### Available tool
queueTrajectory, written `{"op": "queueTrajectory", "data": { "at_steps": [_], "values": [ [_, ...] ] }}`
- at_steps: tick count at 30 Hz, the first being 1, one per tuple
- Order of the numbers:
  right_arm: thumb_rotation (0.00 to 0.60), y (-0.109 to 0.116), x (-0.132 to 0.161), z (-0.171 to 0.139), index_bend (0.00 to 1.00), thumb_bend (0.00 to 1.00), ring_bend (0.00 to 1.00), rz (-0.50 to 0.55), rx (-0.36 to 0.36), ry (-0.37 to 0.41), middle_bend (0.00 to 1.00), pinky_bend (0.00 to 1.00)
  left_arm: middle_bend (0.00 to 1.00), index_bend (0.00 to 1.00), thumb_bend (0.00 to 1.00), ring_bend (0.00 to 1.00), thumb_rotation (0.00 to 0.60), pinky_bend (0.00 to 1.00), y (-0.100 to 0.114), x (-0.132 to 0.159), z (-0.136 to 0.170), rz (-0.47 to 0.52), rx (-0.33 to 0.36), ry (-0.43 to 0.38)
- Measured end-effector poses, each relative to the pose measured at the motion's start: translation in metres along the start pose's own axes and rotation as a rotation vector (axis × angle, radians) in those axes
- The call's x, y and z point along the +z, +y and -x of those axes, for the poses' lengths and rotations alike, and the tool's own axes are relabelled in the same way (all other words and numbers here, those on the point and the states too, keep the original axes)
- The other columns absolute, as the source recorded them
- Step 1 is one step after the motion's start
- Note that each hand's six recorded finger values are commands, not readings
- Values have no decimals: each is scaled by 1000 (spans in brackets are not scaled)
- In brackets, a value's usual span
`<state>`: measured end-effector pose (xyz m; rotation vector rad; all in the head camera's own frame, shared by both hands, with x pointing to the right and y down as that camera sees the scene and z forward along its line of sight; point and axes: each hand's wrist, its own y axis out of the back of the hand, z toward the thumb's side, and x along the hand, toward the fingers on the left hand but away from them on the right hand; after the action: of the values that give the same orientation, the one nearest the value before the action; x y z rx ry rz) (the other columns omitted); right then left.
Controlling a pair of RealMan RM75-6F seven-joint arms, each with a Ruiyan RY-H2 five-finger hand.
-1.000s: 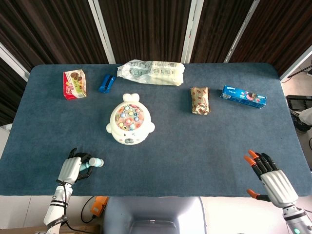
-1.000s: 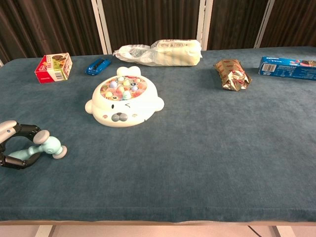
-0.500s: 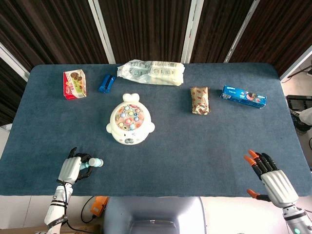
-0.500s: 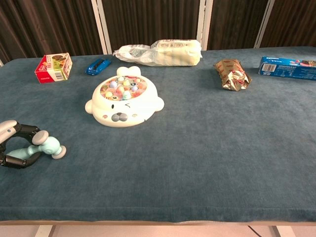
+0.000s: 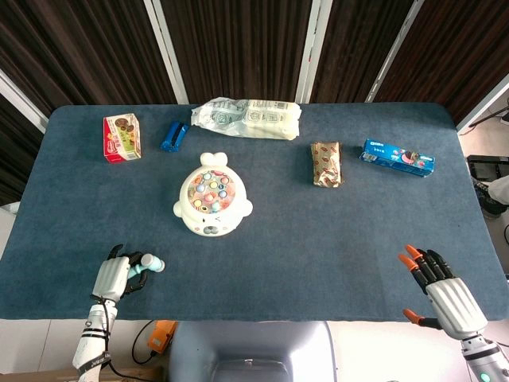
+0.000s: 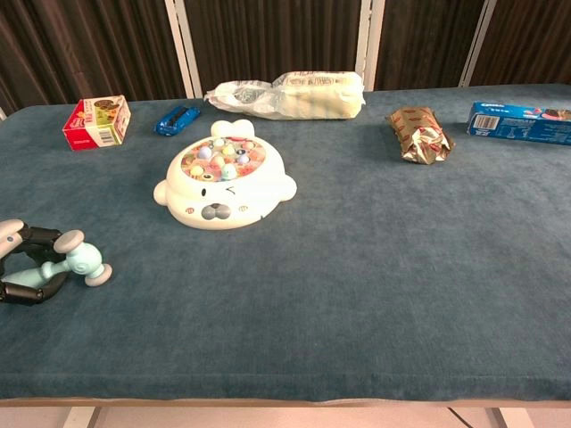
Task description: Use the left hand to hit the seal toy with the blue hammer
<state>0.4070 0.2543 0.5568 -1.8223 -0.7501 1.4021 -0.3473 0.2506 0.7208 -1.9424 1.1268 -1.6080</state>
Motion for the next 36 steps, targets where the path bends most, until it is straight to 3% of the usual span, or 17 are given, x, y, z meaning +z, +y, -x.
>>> {"op": "queueTrajectory", "data": {
  "at_steps": [5,9,13,17,29,36],
  "values": [
    [600,0,0,0,0,205,0,0,0,-1,0,0,629,641,652,492,600,249,2,-1,1,13,29,14],
    [600,0,0,0,0,205,0,-1,2,0,0,0,652,640,683,518,600,367,6,1,3,50,63,3],
    [600,-1,0,0,0,204,0,-3,3,0,0,0,683,641,705,583,600,629,12,5,7,98,106,-26],
    [600,-1,1,0,0,205,0,-3,5,1,0,0,716,641,717,690,600,785,19,6,10,173,155,-56],
    [600,-2,1,0,0,205,0,-9,12,0,0,0,827,703,789,868,600,993,47,13,21,354,305,-186],
    [600,-4,2,1,0,205,0,-14,21,2,0,0,869,714,795,950,600,1000,66,23,23,441,378,-294]
  ]
}}
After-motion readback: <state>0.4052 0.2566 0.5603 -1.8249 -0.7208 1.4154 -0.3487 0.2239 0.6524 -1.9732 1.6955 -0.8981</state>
